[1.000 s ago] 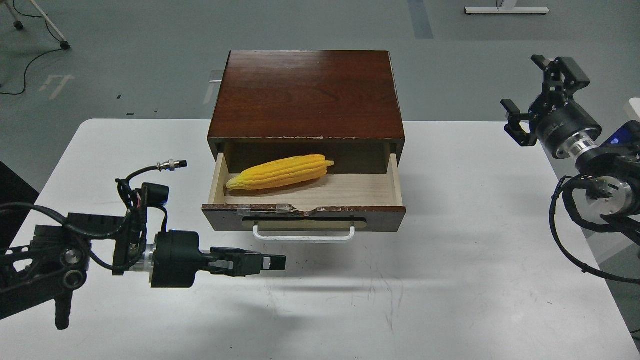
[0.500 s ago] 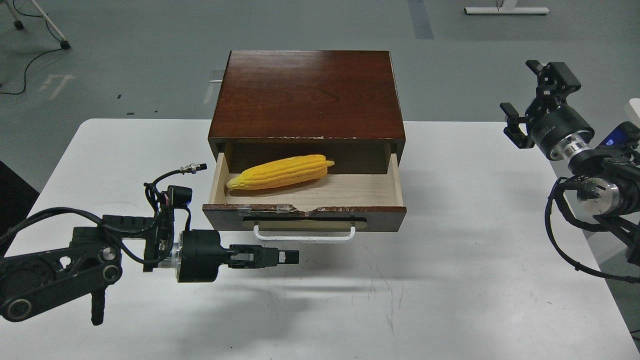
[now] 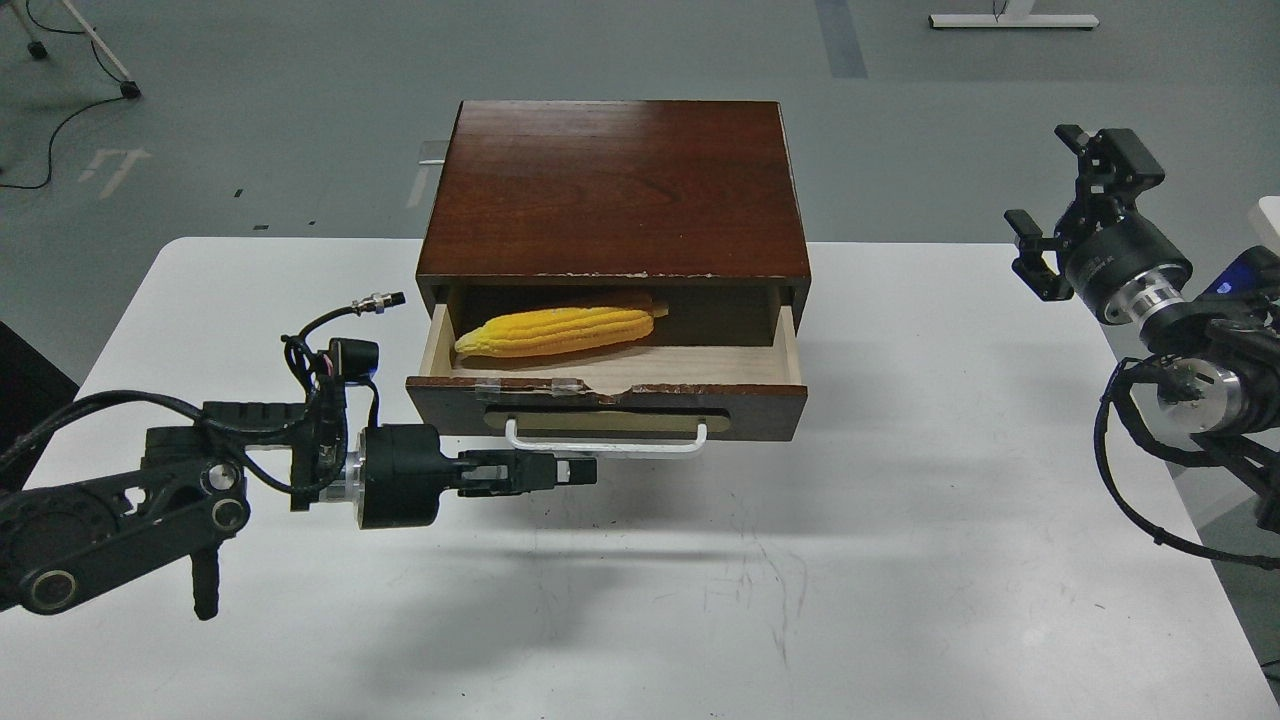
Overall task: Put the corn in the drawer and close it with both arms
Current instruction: 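Push the drawer front with the left gripper toward the cabinet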
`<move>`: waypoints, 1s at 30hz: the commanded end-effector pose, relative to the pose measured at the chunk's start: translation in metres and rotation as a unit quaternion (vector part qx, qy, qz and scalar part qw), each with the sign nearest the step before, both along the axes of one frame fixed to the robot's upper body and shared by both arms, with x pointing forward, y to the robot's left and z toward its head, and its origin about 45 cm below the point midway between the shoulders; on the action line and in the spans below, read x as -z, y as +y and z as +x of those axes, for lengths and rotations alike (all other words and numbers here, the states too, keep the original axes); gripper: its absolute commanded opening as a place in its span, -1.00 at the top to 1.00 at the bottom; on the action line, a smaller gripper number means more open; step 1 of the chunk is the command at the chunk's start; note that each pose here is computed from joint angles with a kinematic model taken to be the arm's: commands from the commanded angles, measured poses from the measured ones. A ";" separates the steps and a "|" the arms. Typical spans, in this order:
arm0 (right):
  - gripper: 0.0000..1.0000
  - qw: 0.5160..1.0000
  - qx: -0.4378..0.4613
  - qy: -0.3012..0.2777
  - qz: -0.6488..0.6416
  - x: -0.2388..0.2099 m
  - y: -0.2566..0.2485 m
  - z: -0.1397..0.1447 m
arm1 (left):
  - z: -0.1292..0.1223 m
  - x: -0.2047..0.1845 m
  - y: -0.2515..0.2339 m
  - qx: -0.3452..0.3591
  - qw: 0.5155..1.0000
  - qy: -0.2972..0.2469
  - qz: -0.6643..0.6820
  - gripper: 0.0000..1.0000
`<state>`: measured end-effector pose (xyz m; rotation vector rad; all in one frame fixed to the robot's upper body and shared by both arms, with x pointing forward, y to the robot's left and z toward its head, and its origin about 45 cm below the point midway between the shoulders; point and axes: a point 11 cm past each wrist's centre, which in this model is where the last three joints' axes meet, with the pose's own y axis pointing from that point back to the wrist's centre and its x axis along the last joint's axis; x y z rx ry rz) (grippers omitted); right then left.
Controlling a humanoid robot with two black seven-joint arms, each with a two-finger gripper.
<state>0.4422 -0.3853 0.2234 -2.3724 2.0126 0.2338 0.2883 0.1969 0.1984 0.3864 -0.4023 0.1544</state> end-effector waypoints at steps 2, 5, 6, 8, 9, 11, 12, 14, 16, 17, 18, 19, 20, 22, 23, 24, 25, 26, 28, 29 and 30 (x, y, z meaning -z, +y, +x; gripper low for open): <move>-1.00 1.000 0.004 0.001 -0.003 0.001 -0.003 0.000 | 0.003 0.005 -0.012 0.002 1.000 0.004 -0.009 1.00; -1.00 1.000 0.006 0.002 -0.004 0.002 -0.005 -0.001 | 0.008 0.010 -0.022 0.000 1.000 0.007 -0.019 1.00; -1.00 1.000 0.006 0.002 -0.004 0.002 -0.005 -0.001 | 0.008 0.010 -0.022 0.000 1.000 0.007 -0.019 1.00; -1.00 1.000 0.006 0.002 -0.004 0.002 -0.005 -0.001 | 0.010 0.011 -0.027 -0.001 1.000 0.007 -0.022 1.00; -1.00 1.000 0.006 0.002 -0.004 0.002 -0.006 -0.001 | 0.012 0.014 -0.029 -0.002 1.000 0.008 -0.024 1.00; -1.00 1.000 0.010 0.001 -0.007 0.002 -0.009 0.000 | 0.016 0.014 -0.031 -0.005 1.000 0.007 -0.024 1.00; -1.00 1.000 0.013 0.001 -0.008 0.001 -0.011 0.000 | 0.019 0.013 -0.034 -0.003 1.000 0.003 -0.024 1.00; -1.00 1.000 0.014 0.001 -0.009 0.001 -0.013 0.000 | 0.023 0.012 -0.036 -0.006 1.000 0.001 -0.025 1.00; -1.00 1.000 0.015 0.001 -0.011 0.002 -0.014 0.000 | 0.032 0.010 -0.036 -0.014 1.000 -0.006 -0.025 1.00; -1.00 1.000 0.015 0.001 -0.011 0.002 -0.014 0.000 | 0.036 0.008 -0.036 -0.017 0.999 -0.010 -0.026 1.00; -1.00 1.000 0.016 0.001 -0.011 0.002 -0.014 0.000 | 0.042 0.004 -0.035 -0.023 0.999 -0.016 -0.028 1.00; -1.00 1.000 0.015 0.002 -0.011 0.002 -0.014 0.000 | 0.044 0.003 -0.034 -0.026 0.999 -0.018 -0.027 1.00; -1.00 1.000 0.016 0.002 -0.011 0.003 -0.014 -0.001 | 0.046 0.003 -0.033 -0.029 0.999 -0.019 -0.027 1.00; -1.00 1.000 0.015 0.002 -0.012 0.003 -0.014 -0.001 | 0.051 0.002 -0.030 -0.036 0.999 -0.022 -0.025 1.00; -1.00 1.000 0.015 0.003 -0.012 0.003 -0.014 -0.001 | 0.054 0.001 -0.030 -0.038 0.999 -0.026 -0.023 1.00; -1.00 1.000 0.015 0.003 -0.011 0.004 -0.014 -0.001 | 0.056 0.002 -0.032 -0.039 0.999 -0.025 -0.024 1.00; -1.00 1.000 0.015 0.003 -0.010 0.004 -0.013 -0.001 | 0.057 0.003 -0.034 -0.039 0.999 -0.025 -0.025 1.00; -1.00 1.000 0.013 0.003 -0.010 0.004 -0.011 0.000 | 0.059 0.005 -0.036 -0.041 0.999 -0.023 -0.025 1.00; -1.00 1.000 0.013 0.003 -0.009 0.004 -0.011 0.000 | 0.061 0.007 -0.038 -0.044 0.998 -0.022 -0.025 1.00; -1.00 1.000 0.013 0.003 -0.009 0.004 -0.011 0.000 | 0.063 0.009 -0.039 -0.046 0.998 -0.020 -0.024 1.00; -1.00 1.000 0.012 0.002 -0.009 0.003 -0.010 0.000 | 0.065 0.011 -0.040 -0.049 0.998 -0.019 -0.024 1.00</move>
